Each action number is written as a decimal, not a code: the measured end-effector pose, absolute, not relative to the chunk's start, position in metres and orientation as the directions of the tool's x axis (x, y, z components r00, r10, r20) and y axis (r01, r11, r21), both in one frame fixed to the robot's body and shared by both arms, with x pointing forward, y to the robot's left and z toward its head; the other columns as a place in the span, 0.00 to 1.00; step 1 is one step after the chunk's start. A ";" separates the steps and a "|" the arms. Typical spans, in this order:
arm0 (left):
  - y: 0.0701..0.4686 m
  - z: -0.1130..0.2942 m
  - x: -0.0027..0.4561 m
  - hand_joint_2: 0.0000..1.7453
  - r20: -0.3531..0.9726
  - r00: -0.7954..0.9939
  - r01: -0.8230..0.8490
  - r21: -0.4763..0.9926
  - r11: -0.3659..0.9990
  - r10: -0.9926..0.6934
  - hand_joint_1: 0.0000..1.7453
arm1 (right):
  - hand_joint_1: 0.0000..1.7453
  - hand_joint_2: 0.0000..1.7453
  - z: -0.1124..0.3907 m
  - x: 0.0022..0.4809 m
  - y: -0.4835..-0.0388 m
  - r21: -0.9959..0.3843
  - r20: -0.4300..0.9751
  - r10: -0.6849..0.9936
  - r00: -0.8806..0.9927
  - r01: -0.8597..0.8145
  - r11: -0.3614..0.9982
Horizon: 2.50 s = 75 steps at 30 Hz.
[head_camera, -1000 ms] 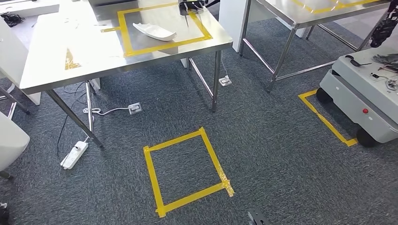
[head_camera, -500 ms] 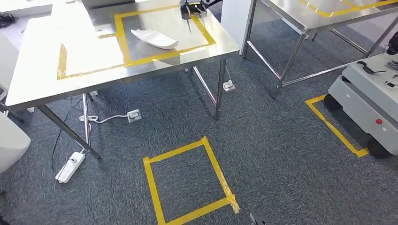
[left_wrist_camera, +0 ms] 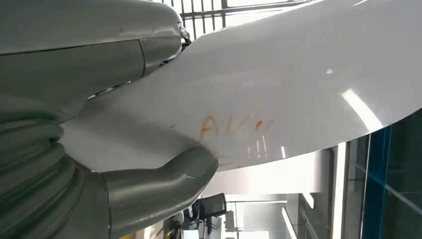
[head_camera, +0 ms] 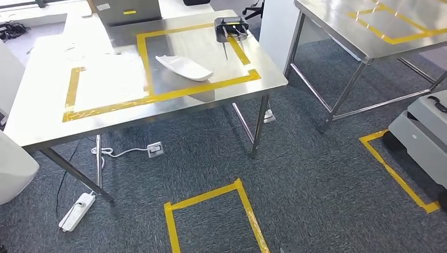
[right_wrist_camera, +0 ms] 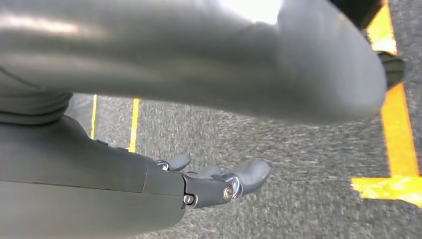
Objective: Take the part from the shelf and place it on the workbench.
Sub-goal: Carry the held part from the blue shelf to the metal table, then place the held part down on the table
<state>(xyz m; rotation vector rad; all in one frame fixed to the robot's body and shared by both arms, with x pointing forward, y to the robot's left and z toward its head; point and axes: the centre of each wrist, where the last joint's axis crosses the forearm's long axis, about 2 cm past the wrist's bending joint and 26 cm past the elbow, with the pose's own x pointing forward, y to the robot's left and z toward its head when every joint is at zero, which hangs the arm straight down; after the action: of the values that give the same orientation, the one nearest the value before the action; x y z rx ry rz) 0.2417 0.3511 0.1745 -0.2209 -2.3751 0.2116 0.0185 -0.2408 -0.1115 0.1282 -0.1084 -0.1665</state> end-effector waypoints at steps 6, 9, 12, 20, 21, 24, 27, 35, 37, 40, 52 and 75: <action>0.352 0.177 0.241 1.00 0.650 -0.728 0.099 -0.211 0.972 0.216 1.00 | 0.00 0.00 -0.111 0.026 -0.240 0.137 0.108 -0.173 0.979 0.158 0.978; 0.353 0.175 0.239 1.00 0.658 -0.723 0.092 -0.212 0.973 0.212 1.00 | 0.00 0.00 -0.111 0.021 -0.240 0.137 0.102 -0.173 0.980 0.159 0.978; 0.354 0.169 0.234 1.00 0.676 -0.706 0.083 -0.213 0.973 0.209 1.00 | 0.00 0.00 -0.111 0.017 -0.240 0.136 0.095 -0.173 0.980 0.160 0.978; 0.356 0.183 0.238 1.00 0.634 -0.748 0.092 -0.192 0.977 0.195 1.00 | 0.00 0.00 -0.109 0.050 -0.244 0.139 0.172 -0.171 0.970 0.148 0.979; 0.356 0.182 0.236 1.00 0.639 -0.744 0.091 -0.192 0.977 0.195 1.00 | 0.00 0.00 -0.109 0.048 -0.243 0.138 0.168 -0.170 0.971 0.148 0.979; 0.356 0.175 0.233 1.00 0.662 -0.724 0.082 -0.198 0.977 0.195 1.00 | 0.00 0.00 -0.110 0.035 -0.243 0.136 0.141 -0.169 0.975 0.150 0.979; 0.357 0.172 0.233 1.00 0.698 -0.691 0.068 -0.196 0.978 0.188 1.00 | 0.00 0.00 -0.111 0.025 -0.243 0.132 0.117 -0.169 0.979 0.153 0.979; 0.379 0.160 0.266 1.00 0.847 -0.531 -0.034 -0.005 0.999 -0.013 1.00 | 0.00 0.00 -0.111 0.027 -0.238 0.140 0.102 -0.153 0.983 0.138 0.980; 0.391 0.154 0.284 1.00 0.864 -0.498 -0.069 0.051 0.996 -0.079 1.00 | 0.00 0.00 -0.110 0.027 -0.237 0.143 0.098 -0.140 0.985 0.126 0.982; 0.414 0.147 0.315 1.00 0.871 -0.443 -0.144 0.166 0.976 -0.214 1.00 | 0.00 0.00 -0.111 0.027 -0.237 0.146 0.096 -0.122 0.988 0.108 0.983; 0.428 0.182 0.428 1.00 0.760 -0.135 -0.294 0.582 0.758 -0.636 1.00 | 0.00 0.00 -0.110 0.036 -0.240 0.147 0.095 -0.093 0.991 0.078 0.986; 0.240 0.099 0.403 1.00 0.539 -0.208 0.185 0.841 0.508 -0.817 0.00 | 0.00 0.00 -0.111 0.033 -0.244 0.122 0.086 -0.093 0.992 0.082 0.989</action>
<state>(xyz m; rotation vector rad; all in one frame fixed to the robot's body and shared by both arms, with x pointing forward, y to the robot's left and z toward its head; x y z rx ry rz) 0.4029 0.2401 0.0992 0.5716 -1.5104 -1.0087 0.0333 -0.2445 -0.1106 0.1189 -0.0916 -0.0883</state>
